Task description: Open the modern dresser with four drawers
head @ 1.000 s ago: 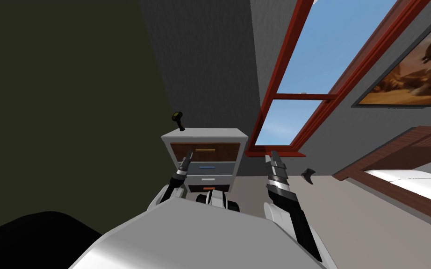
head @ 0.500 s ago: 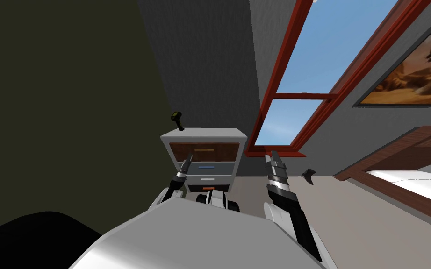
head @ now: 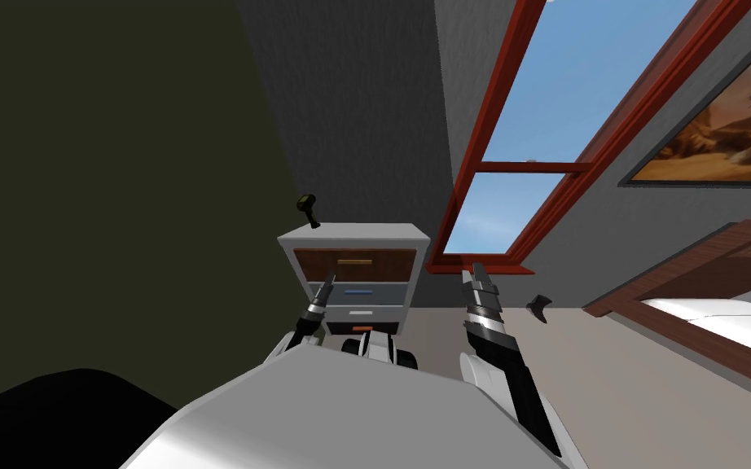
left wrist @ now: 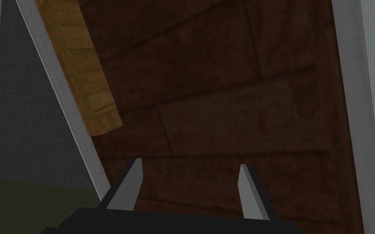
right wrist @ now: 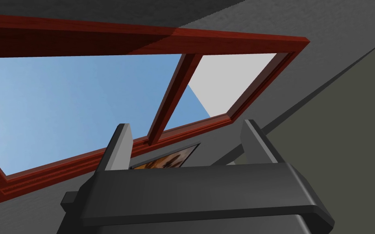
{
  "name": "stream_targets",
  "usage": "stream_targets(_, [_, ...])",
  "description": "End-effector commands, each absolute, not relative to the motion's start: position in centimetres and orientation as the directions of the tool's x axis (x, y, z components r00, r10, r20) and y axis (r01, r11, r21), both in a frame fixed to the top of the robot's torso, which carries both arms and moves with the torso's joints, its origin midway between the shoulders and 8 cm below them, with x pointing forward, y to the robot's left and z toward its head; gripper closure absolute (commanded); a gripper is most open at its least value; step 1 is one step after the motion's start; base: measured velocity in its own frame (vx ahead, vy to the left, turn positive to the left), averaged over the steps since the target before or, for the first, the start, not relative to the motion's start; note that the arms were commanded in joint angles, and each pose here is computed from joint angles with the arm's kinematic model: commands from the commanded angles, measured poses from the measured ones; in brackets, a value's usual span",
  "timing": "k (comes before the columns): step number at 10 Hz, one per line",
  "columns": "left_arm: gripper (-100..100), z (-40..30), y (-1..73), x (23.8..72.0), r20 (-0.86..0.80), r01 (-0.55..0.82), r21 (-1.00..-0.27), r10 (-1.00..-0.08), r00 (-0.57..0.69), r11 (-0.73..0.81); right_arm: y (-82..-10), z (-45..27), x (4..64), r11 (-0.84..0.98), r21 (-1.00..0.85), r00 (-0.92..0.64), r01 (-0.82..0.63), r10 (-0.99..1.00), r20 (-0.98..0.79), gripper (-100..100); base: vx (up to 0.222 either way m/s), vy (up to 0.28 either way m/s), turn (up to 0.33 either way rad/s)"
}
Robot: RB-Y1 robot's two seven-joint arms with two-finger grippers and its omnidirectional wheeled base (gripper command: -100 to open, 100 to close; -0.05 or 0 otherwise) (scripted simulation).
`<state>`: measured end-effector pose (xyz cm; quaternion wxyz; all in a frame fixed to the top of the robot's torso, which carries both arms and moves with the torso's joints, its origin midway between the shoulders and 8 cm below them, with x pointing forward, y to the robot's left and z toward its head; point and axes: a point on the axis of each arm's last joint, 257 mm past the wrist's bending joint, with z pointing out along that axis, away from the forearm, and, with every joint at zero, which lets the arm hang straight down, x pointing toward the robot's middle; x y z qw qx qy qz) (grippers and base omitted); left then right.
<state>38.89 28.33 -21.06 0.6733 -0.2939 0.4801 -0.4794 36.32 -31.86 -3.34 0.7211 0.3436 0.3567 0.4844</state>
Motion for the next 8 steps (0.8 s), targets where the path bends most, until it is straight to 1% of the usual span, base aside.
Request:
stream_targets(1, [-100, -23.0, 28.6, 38.7, -0.362, 0.325, -0.872, -0.929, 0.072, 0.365, -31.9, -3.3, 36.3, 0.295, 0.841, 0.276, -0.453, 0.944, -0.182, 0, 0.000, 0.000, 0.000])
stream_targets(8, [-100, -28.0, 29.5, 37.8, -0.346, 0.243, -0.904, -0.936, 0.067, 0.352, -31.9, -3.3, 36.3, 0.295, 0.841, 0.276, -0.453, 0.944, -0.182, 0, 0.005, -0.015, 0.007])
